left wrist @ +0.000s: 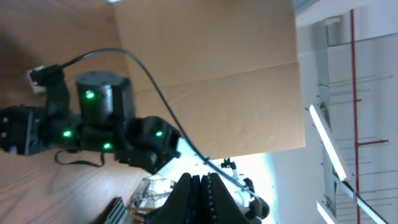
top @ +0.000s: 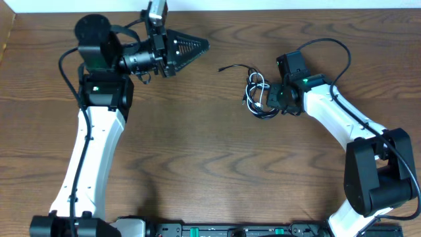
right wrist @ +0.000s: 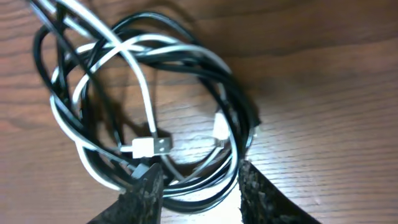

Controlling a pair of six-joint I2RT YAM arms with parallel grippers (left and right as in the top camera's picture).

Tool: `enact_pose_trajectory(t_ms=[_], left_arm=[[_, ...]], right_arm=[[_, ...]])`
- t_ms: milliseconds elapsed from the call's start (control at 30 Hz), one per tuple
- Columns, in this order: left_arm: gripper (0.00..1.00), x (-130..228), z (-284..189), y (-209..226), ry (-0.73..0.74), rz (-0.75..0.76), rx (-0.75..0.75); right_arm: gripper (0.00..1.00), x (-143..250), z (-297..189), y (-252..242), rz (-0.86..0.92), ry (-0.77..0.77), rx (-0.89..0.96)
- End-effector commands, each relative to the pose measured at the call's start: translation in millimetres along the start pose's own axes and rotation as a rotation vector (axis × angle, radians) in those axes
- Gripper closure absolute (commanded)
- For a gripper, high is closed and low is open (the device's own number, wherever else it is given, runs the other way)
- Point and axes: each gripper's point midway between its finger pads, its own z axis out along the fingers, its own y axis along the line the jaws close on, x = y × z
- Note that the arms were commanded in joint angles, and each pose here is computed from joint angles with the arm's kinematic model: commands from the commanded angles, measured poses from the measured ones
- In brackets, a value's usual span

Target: Untangle cables

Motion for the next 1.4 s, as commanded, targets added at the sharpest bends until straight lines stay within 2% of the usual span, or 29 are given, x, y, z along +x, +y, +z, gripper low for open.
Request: enact_pose_trajectory(t_ms=[0, 133, 333, 467, 500, 600, 667, 867, 1000, 1233, 1367], left_arm=[[0.93, 3.1, 1.7, 21.9, 0.021, 0.062, -0.026], [0.93, -1.4, -1.8, 62.9, -0.055, 0.045, -0.164], [0.93, 0.8, -19.4, 157.4, -0.206, 0.002, -0.654], [0.92, 5.1, -6.7, 182.6, -0.223, 0.055, -0.818], [0.91, 6.3, 0.3, 187.3, -0.220, 0.076, -0.843], [0.78, 10.7, 32.6, 206.0, -0.190, 0.136, -0.879], [0.74, 13.0, 51.0, 218.5, -0.171, 0.161, -0.885], [0.73, 17.5, 89.4, 271.8, -0.197, 0.184, -0.983], [0.73, 26.2, 118.3, 293.5, -0.204, 0.160, -0.958], [0.73, 35.4, 122.1, 334.0, -0.348, -0.018, -1.043], [0.73, 39.1, 133.6, 349.0, -0.361, 0.014, -1.050]], right_arm=[[0.66, 5.1, -8.5, 15.3, -0.046, 0.025, -0.072], [0.64, 7.0, -19.2, 23.2, -0.061, 0.034, -0.123], [0.49, -8.4, -63.8, 14.8, -0.032, -0.039, -0.157], [0.43, -18.6, -96.9, -0.8, 0.010, -0.100, -0.164], [0.43, -20.6, -105.5, -5.1, 0.020, -0.116, -0.164], [0.40, -23.1, -128.1, -18.0, 0.046, -0.153, -0.162], [0.39, -22.4, -132.9, -22.0, 0.051, -0.158, -0.155], [0.39, -14.2, -131.1, -27.9, 0.057, -0.128, -0.126], [0.39, -10.9, -130.2, -30.8, 0.060, -0.116, -0.112], [0.39, -4.3, -128.9, -37.0, 0.053, -0.092, -0.080], [0.38, -2.0, -128.4, -41.5, 0.052, -0.086, -0.056]])
